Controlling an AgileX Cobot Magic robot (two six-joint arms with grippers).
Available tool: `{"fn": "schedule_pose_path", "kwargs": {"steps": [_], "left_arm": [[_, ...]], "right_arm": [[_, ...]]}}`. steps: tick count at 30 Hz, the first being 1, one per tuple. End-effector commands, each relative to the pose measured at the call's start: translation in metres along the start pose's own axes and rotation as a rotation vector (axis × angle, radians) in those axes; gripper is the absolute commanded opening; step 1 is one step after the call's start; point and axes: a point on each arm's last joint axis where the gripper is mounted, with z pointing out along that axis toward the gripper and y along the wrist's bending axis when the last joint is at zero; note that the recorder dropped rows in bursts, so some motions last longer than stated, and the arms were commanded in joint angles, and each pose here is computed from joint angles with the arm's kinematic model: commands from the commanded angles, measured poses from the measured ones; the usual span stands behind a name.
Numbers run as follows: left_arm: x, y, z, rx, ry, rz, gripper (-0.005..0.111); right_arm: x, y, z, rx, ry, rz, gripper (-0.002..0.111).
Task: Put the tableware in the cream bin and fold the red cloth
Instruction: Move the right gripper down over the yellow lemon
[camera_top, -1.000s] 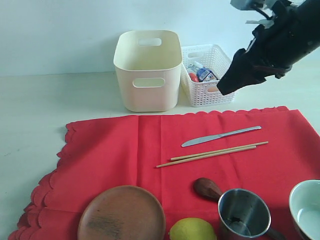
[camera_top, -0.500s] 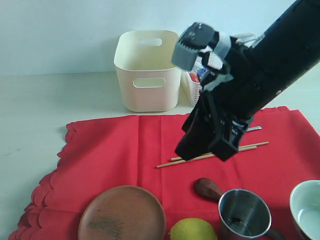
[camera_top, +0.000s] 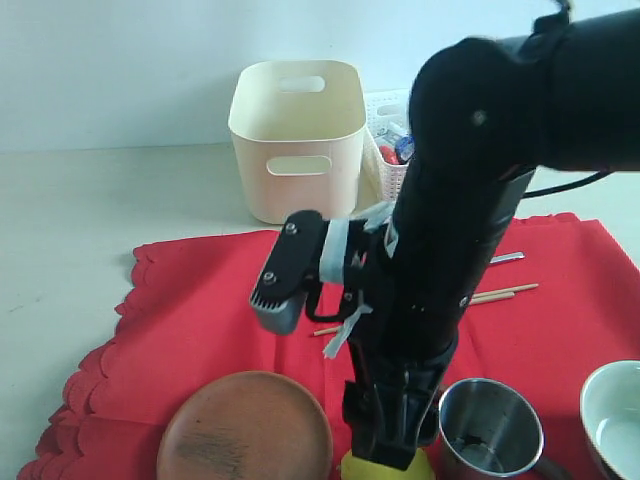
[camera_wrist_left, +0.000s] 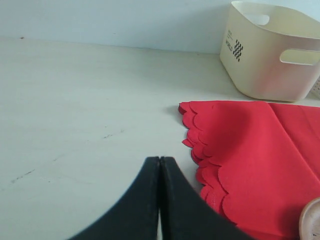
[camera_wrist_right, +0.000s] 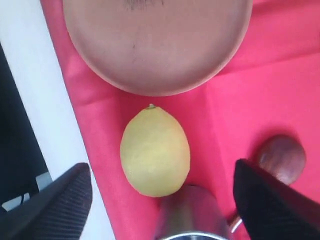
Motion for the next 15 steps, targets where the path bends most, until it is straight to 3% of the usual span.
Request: {"fn": "schedule_pose_path", "kwargs": {"steps": [1, 15], "left_arm": [[0.0, 0.0, 0.0, -0.002, -0.01, -0.001, 0.0], [0.0, 0.0, 0.0, -0.002, -0.01, -0.001, 0.0]], "right_arm": [[-0.004, 0.002, 0.022, 0.029, 0.101, 0.036, 0.078], [-0.007, -0.004, 0.064, -0.014, 0.197, 0.093, 0.078]]}}
